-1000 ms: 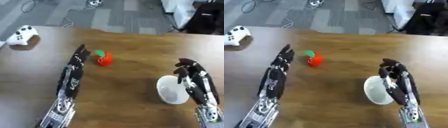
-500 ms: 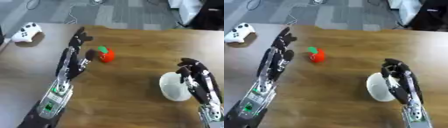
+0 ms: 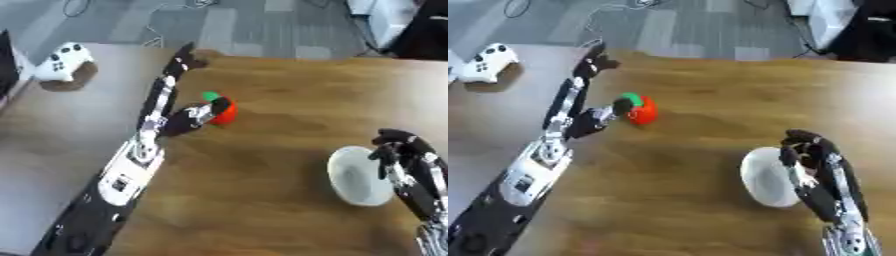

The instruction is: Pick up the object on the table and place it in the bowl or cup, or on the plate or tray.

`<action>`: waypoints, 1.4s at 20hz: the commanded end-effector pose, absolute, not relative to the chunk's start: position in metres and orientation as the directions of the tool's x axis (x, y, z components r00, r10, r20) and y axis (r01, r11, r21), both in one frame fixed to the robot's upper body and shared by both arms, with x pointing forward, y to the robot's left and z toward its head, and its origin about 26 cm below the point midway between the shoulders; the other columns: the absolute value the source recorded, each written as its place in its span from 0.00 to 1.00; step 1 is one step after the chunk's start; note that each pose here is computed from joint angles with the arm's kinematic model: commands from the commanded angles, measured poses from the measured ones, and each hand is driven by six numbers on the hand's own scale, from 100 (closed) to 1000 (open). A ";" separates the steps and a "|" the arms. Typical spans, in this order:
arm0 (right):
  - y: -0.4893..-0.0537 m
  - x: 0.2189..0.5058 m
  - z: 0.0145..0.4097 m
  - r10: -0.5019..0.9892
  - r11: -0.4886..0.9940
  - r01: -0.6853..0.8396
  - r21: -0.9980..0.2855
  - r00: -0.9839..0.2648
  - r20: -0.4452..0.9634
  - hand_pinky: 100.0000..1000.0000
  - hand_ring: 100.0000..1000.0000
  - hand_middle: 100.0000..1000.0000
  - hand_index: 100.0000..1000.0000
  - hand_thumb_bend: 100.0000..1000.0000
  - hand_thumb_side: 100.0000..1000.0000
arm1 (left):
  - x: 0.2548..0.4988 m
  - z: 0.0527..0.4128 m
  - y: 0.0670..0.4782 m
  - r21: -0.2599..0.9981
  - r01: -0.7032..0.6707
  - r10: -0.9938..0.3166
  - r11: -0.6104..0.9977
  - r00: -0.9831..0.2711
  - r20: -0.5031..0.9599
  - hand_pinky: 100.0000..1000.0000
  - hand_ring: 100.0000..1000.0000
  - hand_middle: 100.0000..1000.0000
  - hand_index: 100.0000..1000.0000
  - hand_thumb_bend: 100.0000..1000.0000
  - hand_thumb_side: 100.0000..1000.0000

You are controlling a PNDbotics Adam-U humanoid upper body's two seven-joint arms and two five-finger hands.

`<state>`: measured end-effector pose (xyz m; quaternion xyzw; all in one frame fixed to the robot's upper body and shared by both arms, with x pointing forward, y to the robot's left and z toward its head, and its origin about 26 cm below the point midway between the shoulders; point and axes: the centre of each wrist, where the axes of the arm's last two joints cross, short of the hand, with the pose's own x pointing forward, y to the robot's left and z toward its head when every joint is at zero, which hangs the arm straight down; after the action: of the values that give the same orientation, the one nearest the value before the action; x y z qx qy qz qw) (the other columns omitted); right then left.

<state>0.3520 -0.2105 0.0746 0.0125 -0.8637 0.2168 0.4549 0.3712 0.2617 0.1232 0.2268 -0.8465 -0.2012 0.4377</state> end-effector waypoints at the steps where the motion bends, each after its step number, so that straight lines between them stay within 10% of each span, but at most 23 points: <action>1: -0.220 0.356 0.096 0.173 0.911 -0.186 -0.368 -0.638 0.750 0.17 0.44 0.55 0.72 0.42 0.56 | 0.376 0.130 0.267 0.616 -0.221 -0.624 0.756 -0.526 0.578 1.00 1.00 0.98 0.80 0.85 0.68; 28: -0.241 0.357 0.094 0.182 0.920 -0.165 -0.354 -0.621 0.762 0.14 0.41 0.53 0.70 0.42 0.55 | 0.384 0.122 0.324 0.958 -0.240 -0.940 0.158 -0.333 0.072 1.00 0.91 0.85 0.83 0.75 0.66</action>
<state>0.3572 -0.2368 0.0861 -0.0030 -0.8745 0.1918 0.4455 0.3814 0.3138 0.1062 0.4194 -0.6750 -0.4625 0.3933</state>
